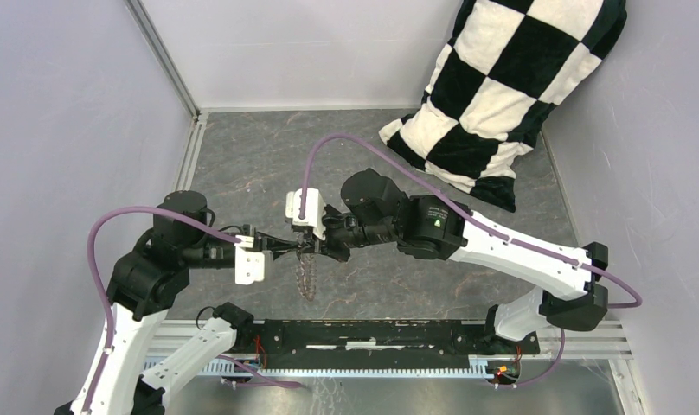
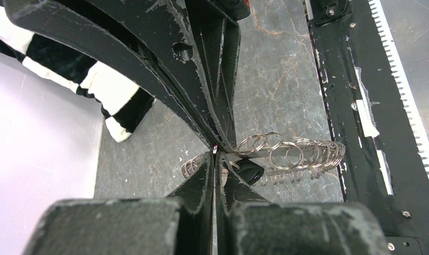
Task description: Put the keys on the keyring
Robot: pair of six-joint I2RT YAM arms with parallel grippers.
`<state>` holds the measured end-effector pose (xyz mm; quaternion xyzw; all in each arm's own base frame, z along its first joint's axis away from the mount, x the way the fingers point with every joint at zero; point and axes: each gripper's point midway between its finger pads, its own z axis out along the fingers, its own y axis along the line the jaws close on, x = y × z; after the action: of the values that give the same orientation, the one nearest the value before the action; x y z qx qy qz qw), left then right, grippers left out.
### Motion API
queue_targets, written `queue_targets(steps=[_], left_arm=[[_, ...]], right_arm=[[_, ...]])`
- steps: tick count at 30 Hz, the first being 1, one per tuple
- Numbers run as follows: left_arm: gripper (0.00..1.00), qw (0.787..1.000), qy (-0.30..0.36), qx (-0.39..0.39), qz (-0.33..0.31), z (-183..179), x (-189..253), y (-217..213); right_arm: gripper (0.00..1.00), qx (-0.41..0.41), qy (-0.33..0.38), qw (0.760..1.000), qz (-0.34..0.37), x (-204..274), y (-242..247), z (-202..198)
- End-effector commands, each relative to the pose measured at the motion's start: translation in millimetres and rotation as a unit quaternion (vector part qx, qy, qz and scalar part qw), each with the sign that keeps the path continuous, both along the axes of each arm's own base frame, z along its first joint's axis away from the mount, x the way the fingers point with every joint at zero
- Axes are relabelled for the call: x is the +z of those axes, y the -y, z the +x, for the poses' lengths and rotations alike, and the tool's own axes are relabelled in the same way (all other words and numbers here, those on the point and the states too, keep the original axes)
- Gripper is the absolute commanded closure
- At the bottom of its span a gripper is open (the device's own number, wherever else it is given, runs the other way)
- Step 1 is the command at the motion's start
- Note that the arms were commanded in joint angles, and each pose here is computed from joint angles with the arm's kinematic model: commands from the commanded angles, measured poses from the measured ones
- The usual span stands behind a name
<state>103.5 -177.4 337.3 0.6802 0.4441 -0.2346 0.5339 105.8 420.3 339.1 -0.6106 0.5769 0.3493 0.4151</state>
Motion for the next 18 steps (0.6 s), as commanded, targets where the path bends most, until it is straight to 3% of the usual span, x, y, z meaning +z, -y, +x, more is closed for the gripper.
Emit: queue_targets(steps=[1,5,6,8,13,18], left_arm=[[0.98,0.999,0.029,-0.023,-0.035,-6.0,24.2,6.1],[0.98,0.999,0.029,-0.027,-0.036,-7.5,23.2,6.5],[0.94,0.999,0.028,-0.027,-0.036,-7.8,23.1,6.4],[0.74,0.999,0.023,-0.022,-0.041,-7.7,24.8,6.5],[0.6,0.997,0.002,0.006,-0.082,-4.5,43.5,8.6],[0.62,0.994,-0.042,0.021,-0.099,-6.1,48.2,9.9]], right_arm=[[1.0,-0.006,0.01,0.999,0.053,24.4,-1.2,1.6],[1.0,0.01,0.002,0.997,0.071,23.9,-3.3,-4.4],[1.0,0.011,0.001,0.997,0.083,26.9,-2.5,-5.2],[1.0,0.013,-0.004,0.994,0.106,26.8,0.9,-4.7],[1.0,0.01,-0.016,0.968,0.251,43.0,25.8,-1.3],[1.0,0.021,-0.019,0.939,0.343,58.7,41.5,-6.5]])
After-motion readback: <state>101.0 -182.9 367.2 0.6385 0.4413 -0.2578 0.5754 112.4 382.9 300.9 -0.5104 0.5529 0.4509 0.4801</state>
